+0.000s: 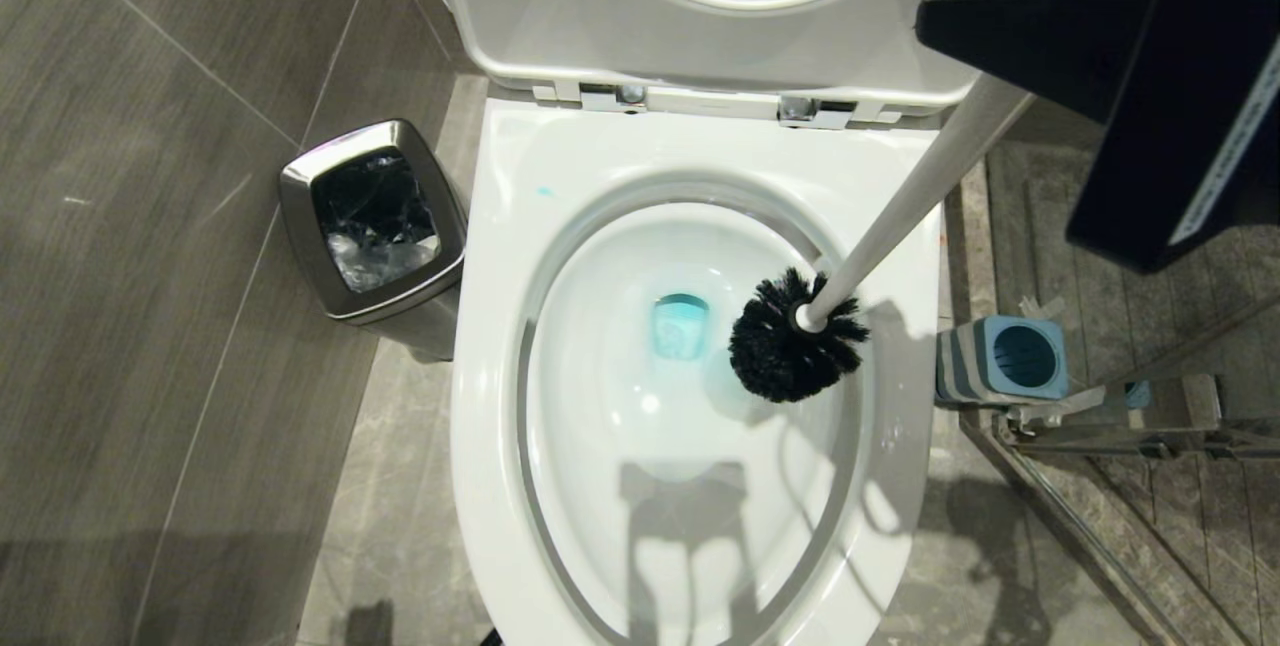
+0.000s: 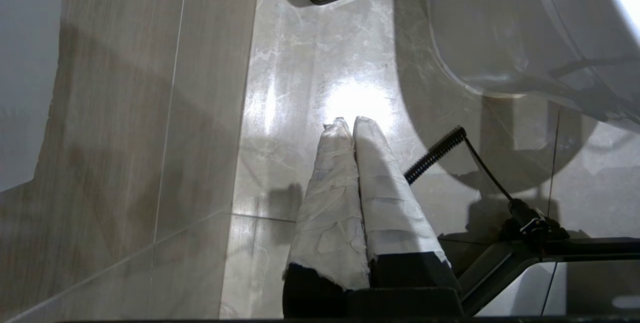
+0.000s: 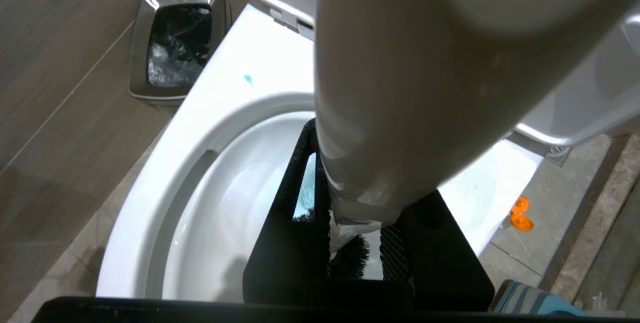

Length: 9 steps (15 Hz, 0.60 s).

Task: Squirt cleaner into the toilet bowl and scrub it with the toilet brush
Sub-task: Scrub the toilet bowl

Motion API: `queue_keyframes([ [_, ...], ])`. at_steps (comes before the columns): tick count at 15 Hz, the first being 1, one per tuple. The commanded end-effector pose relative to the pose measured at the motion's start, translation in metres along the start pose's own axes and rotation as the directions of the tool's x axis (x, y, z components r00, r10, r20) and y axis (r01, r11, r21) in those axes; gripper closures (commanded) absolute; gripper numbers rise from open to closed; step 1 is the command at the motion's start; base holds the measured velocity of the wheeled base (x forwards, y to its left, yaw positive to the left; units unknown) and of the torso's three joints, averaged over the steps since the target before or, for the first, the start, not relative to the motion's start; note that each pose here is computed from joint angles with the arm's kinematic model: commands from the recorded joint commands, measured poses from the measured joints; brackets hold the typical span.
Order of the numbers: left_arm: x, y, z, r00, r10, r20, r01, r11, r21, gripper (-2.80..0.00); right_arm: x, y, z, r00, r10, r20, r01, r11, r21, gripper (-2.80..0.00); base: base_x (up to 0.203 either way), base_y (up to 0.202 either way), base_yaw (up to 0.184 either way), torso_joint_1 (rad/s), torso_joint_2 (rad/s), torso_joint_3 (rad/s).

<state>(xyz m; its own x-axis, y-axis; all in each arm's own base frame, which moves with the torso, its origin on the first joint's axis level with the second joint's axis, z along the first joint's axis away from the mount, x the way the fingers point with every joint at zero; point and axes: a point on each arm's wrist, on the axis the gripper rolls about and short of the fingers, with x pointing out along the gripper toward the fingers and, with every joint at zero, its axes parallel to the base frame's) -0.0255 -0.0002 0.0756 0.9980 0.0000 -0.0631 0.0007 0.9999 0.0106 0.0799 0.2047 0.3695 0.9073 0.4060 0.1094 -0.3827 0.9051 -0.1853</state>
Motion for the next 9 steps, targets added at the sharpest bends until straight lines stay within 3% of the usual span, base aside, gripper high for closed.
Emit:
queue_keyframes([
  [1,0.000,0.000,0.000,1.000,0.000,0.000,0.000,1.000,0.000,0.00,0.013,0.012,0.001,1.000,-0.010,-0.008,0.010,1.000,-0.009,0.00,0.000,0.000,0.000,0.000,0.00,0.000],
  [9,0.000,0.000,0.000,1.000,0.003,0.000,-0.003,1.000,-0.002,0.00,0.022,0.022,-0.001,1.000,0.005,-0.013,-0.005,1.000,-0.017,0.00,0.000,0.000,0.000,0.000,0.00,0.000],
])
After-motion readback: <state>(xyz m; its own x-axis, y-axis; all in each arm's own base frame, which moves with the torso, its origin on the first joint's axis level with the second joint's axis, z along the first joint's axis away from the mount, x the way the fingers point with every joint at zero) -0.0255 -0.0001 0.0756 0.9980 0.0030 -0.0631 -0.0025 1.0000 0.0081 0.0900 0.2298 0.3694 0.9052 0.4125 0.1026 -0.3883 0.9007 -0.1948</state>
